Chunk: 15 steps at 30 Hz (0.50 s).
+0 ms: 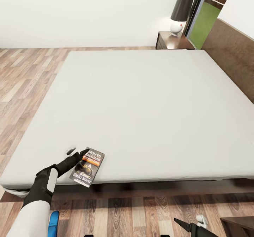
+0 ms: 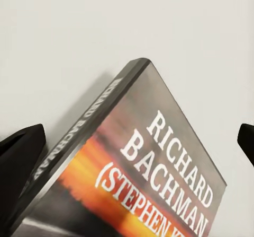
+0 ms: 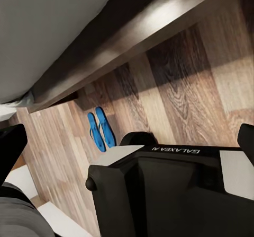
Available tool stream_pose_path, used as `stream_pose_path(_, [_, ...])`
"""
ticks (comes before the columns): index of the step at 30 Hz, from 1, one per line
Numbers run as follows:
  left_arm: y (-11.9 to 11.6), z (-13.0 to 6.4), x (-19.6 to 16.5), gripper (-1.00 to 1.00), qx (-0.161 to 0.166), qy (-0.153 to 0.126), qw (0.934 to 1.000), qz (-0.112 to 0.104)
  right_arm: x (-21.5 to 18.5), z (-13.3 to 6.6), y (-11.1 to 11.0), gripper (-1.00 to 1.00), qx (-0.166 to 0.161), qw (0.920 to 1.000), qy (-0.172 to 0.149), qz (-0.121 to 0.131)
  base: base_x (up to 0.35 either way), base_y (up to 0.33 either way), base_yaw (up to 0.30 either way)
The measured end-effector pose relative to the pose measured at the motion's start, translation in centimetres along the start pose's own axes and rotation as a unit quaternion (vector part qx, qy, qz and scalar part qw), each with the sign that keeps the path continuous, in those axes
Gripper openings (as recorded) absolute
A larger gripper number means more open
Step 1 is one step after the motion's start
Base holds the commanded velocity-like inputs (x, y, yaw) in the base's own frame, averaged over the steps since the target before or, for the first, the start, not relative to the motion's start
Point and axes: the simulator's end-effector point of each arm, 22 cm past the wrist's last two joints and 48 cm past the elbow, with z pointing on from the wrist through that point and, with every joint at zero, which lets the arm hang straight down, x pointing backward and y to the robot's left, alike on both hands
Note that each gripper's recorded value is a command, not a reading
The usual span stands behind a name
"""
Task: In the bedroom, move the book from the bed onto either nightstand, and place the two sandals side by side next to the bed.
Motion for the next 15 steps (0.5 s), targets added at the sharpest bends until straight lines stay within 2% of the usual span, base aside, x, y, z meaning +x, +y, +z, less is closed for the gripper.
stream_pose_path(15, [-0.01, 0.00, -0.04, 1.00, 0.000, -0.001, 1.0000, 0.000, 0.01, 0.00, 0.00, 1.00, 0.000, 1.0000, 0.000, 0.000, -0.013, 0.000, 0.000])
